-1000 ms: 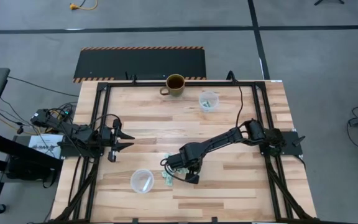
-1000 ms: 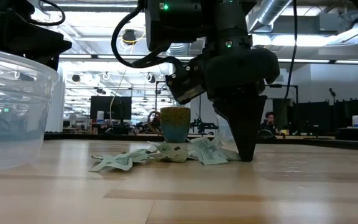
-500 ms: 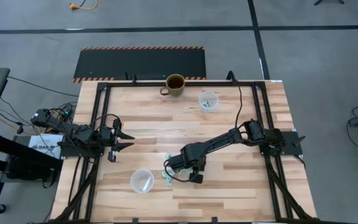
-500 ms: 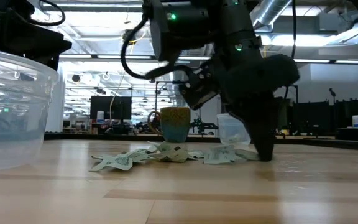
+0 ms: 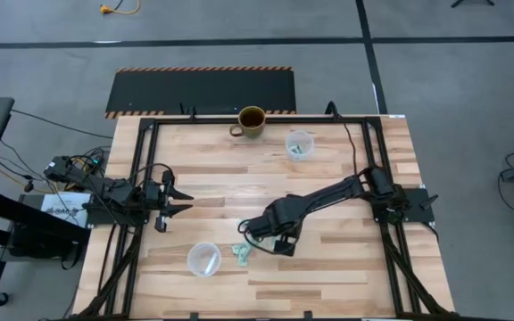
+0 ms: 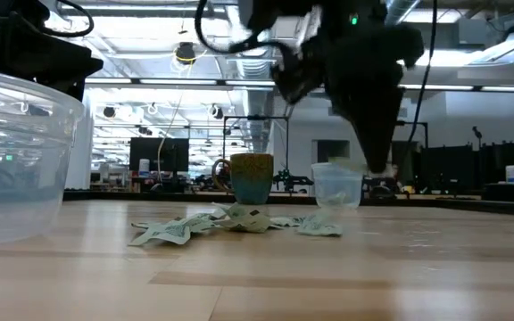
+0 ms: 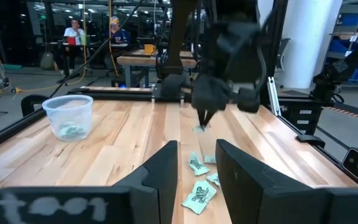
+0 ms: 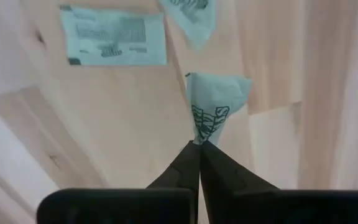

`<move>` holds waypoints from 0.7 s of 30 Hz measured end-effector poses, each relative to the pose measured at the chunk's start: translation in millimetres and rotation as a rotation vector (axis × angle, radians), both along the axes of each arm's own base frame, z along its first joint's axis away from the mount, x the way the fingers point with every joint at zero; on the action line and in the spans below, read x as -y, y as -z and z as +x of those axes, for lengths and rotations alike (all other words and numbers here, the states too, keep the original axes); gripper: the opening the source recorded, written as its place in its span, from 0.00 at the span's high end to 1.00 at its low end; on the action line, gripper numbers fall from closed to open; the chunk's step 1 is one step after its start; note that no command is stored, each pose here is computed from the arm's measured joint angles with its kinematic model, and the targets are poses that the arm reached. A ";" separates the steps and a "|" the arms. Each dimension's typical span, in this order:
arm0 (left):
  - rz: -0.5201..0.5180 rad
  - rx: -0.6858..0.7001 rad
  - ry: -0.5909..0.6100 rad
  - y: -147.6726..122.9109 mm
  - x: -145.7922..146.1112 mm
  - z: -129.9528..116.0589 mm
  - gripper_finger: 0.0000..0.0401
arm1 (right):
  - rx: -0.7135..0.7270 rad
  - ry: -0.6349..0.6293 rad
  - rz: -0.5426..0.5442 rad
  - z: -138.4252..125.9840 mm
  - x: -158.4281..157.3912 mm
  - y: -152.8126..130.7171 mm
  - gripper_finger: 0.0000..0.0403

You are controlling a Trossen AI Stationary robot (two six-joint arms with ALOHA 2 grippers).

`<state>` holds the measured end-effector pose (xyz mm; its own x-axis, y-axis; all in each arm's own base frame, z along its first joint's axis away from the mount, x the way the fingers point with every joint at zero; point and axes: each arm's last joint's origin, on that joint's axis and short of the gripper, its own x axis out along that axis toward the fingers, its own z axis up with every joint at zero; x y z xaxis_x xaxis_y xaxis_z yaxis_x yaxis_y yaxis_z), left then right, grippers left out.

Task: Pick and place items into bin
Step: Put the stevia packet into the top transparent bin

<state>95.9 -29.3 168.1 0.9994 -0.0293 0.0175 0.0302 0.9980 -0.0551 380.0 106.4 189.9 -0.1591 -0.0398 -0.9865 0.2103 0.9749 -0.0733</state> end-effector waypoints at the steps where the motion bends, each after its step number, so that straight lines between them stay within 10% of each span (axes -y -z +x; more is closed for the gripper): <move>1: 0.000 0.000 0.000 0.0 0.0 0.0 0.76 | 0.009 0.006 -0.005 -1.4 0.6 -4.8 1.00; 21: 0.000 0.000 0.000 0.0 0.0 0.0 0.76 | 0.192 0.070 0.013 -32.6 15.3 -85.8 1.00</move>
